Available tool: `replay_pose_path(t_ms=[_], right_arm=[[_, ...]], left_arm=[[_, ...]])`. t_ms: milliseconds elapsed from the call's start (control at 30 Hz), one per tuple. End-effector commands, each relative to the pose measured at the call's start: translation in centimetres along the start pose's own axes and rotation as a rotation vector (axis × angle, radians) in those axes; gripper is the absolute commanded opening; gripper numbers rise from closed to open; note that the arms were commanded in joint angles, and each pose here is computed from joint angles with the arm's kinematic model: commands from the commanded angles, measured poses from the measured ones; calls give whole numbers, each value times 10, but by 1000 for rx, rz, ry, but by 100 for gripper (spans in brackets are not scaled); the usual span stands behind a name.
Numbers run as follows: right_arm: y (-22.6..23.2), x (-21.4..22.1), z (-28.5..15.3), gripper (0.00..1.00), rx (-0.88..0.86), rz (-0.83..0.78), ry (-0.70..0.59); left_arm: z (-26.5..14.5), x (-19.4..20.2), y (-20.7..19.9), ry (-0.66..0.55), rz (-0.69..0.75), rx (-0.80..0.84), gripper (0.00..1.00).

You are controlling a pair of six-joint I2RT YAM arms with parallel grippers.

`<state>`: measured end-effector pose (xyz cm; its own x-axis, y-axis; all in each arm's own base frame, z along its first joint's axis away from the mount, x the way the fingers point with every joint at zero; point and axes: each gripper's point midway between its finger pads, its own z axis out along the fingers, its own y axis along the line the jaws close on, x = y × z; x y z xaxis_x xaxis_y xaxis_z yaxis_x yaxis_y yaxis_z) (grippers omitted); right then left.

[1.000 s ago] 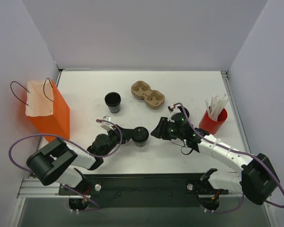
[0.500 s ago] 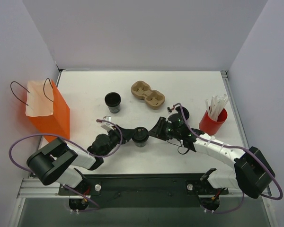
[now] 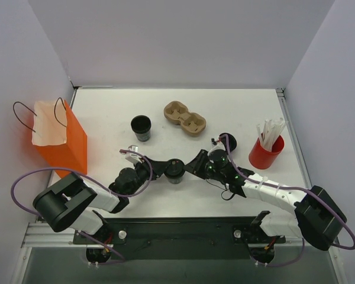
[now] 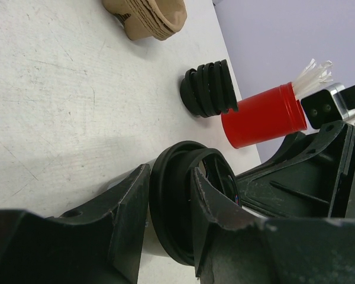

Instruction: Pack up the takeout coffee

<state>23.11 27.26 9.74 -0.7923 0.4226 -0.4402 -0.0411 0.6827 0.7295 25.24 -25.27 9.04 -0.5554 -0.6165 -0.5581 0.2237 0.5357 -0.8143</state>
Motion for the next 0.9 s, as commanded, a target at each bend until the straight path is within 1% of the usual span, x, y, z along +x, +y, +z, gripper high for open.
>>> replay_pose_path(t_ms=[0, 33, 100, 367, 567, 633, 733, 867], right_arm=[[-18, 38, -5, 27, 24, 13, 93], [-19, 39, -7, 29, 22, 18, 91], [-20, 37, -10, 30, 22, 21, 79], [-5, 28, -15, 29, -23, 16, 52], [-2, 29, -14, 28, -47, 33, 51], [-7, 31, -13, 26, -35, 43, 49], [-27, 38, -10, 23, 11, 63, 46], [-68, 56, -9, 15, 95, 86, 54]], left_arm=[[-80, 93, 135, 440, 178, -464, 38], [-80, 93, 135, 439, 176, -465, 38], [-80, 94, 135, 443, 177, -466, 38], [-80, 95, 137, 446, 178, -471, 38], [-79, 95, 136, 445, 177, -470, 38], [-80, 96, 136, 448, 177, -469, 38], [-82, 96, 137, 446, 174, -476, 38], [-85, 96, 138, 444, 171, -478, 38]])
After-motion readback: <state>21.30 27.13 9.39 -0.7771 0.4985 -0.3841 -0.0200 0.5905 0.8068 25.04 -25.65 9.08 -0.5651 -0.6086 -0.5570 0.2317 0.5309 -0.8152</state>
